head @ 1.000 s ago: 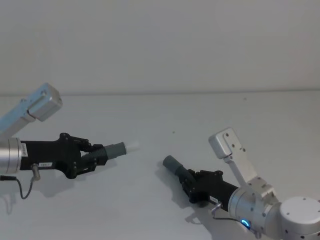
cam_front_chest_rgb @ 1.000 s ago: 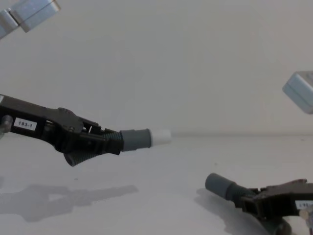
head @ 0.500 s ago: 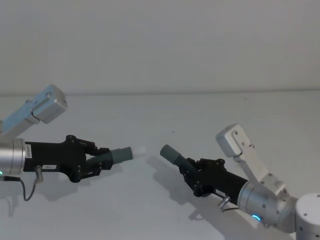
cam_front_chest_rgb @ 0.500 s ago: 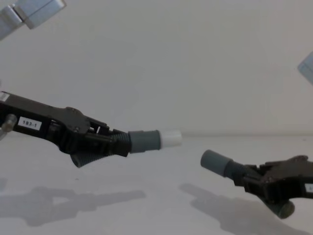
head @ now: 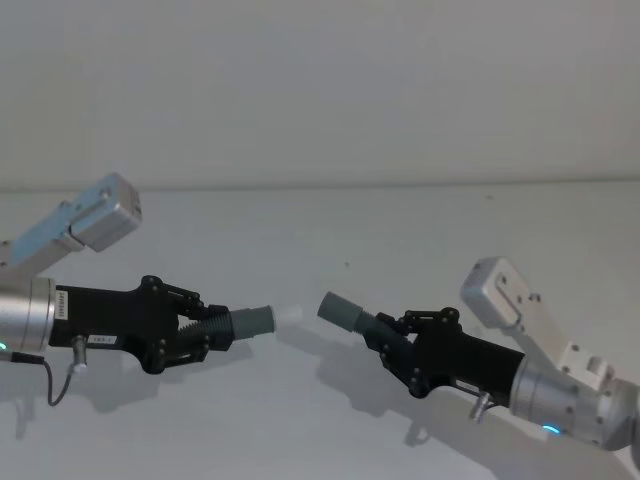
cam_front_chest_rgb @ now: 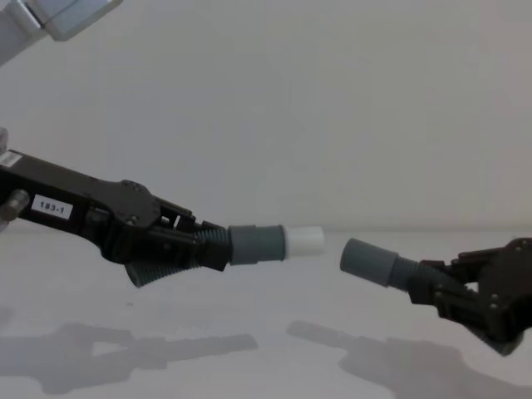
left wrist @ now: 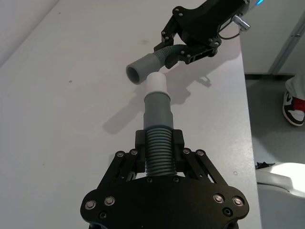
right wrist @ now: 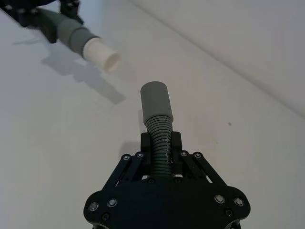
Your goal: Use both hands to pick up one end of the pipe from the table, align the ends, and insert them.
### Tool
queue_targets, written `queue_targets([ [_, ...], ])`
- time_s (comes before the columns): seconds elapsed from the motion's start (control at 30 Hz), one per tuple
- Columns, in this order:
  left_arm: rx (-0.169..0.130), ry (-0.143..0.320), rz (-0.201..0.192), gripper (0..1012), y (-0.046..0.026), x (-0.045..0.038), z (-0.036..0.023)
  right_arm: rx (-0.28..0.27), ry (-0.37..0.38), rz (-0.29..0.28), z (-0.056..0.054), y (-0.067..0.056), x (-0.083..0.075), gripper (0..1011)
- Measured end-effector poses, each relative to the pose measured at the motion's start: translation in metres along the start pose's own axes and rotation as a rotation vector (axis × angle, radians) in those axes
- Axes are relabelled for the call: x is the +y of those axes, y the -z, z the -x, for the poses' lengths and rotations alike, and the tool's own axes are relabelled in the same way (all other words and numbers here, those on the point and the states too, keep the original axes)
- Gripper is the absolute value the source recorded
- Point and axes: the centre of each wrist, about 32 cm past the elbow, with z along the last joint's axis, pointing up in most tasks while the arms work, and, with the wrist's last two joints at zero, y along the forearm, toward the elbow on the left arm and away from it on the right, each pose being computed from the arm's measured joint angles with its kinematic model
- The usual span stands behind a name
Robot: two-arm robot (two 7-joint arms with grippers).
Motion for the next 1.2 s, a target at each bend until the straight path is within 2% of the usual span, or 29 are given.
queue_targets([
  [0.13,-0.004,0.01,0.0,292,-0.0008,0.0007,0.0004,-0.049,-0.046,-0.017,-0.012,0.005,-0.007,214],
  [0.2,-0.007,0.016,0.0,292,-0.0014,0.0014,0.0006,-0.089,-0.085,-0.03,-0.022,0.009,-0.014,214],
  [0.27,-0.008,0.019,0.001,292,-0.0017,0.0019,0.0008,-0.098,-0.093,-0.032,-0.024,0.011,-0.016,214],
  [0.43,-0.014,0.03,0.002,292,-0.0024,0.0027,0.0011,-0.162,-0.144,-0.038,-0.042,0.019,-0.028,214],
  [0.47,-0.015,0.033,0.002,292,-0.0024,0.0026,0.0011,-0.162,-0.144,-0.038,-0.042,0.019,-0.028,214],
  [0.53,-0.017,0.04,0.003,292,-0.0027,0.0021,0.0012,-0.184,-0.161,-0.037,-0.049,0.023,-0.032,214],
  [0.77,-0.028,0.071,0.009,292,-0.0039,-0.0017,-0.0006,-0.221,-0.187,-0.042,-0.06,0.028,-0.039,214],
  [1.2,-0.032,0.12,0.022,292,-0.0021,-0.011,-0.0042,-0.255,-0.21,-0.087,-0.067,0.028,-0.038,214],
])
